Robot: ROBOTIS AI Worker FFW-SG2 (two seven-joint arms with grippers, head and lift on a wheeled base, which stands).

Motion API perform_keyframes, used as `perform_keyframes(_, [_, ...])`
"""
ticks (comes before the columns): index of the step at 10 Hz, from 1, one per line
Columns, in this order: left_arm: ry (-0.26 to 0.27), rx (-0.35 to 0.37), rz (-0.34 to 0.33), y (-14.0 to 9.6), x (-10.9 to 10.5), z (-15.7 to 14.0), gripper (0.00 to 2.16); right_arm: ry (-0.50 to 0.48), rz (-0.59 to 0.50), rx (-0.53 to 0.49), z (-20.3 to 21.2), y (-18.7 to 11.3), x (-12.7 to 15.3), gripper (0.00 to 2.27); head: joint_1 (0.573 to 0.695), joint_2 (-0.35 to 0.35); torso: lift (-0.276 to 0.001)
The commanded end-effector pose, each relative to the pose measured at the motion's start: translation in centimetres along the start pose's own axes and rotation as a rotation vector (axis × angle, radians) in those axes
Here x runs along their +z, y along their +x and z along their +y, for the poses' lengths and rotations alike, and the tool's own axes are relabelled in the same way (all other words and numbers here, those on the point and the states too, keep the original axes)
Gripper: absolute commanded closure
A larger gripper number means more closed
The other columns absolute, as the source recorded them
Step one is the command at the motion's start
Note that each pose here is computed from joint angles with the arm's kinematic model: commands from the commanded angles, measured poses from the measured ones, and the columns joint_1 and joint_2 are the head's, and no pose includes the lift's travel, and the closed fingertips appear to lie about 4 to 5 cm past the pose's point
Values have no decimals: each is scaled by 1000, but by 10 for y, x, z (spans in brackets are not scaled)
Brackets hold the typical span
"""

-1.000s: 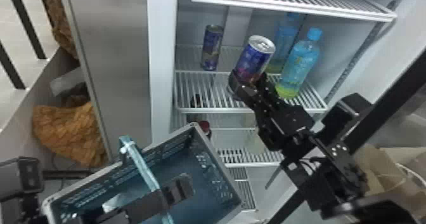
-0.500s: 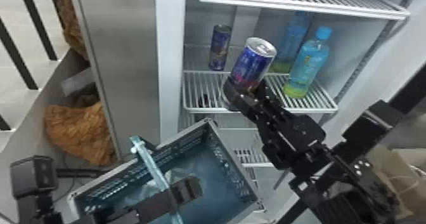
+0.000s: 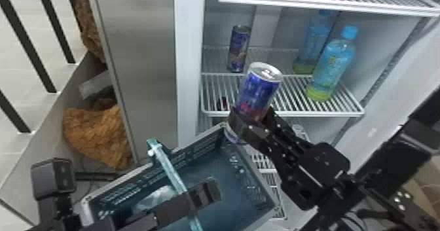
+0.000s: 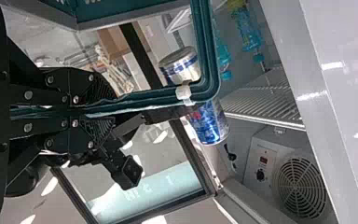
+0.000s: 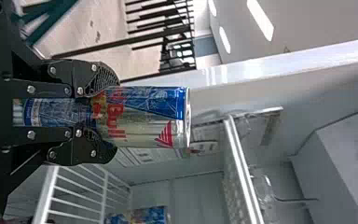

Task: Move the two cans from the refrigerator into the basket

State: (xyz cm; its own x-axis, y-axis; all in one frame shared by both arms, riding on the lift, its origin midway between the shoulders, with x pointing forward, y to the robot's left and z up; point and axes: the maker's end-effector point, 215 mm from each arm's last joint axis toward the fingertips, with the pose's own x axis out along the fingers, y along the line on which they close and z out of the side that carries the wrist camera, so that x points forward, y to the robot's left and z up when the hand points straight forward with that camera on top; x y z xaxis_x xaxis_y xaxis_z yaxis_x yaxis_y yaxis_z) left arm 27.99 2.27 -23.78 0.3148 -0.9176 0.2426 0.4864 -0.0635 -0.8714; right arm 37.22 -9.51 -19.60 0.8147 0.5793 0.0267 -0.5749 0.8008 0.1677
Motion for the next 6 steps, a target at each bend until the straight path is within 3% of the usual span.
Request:
perform_keyframes(1, [0,0,-2,0,0,0,1202,9,40,4,4,-9,-9,1211,695,-131,-35])
perform_keyframes(6, [2,-2,-7,0,2,-1,1202,50,186,58,22,-31,-49,1211,695,-125,-35])
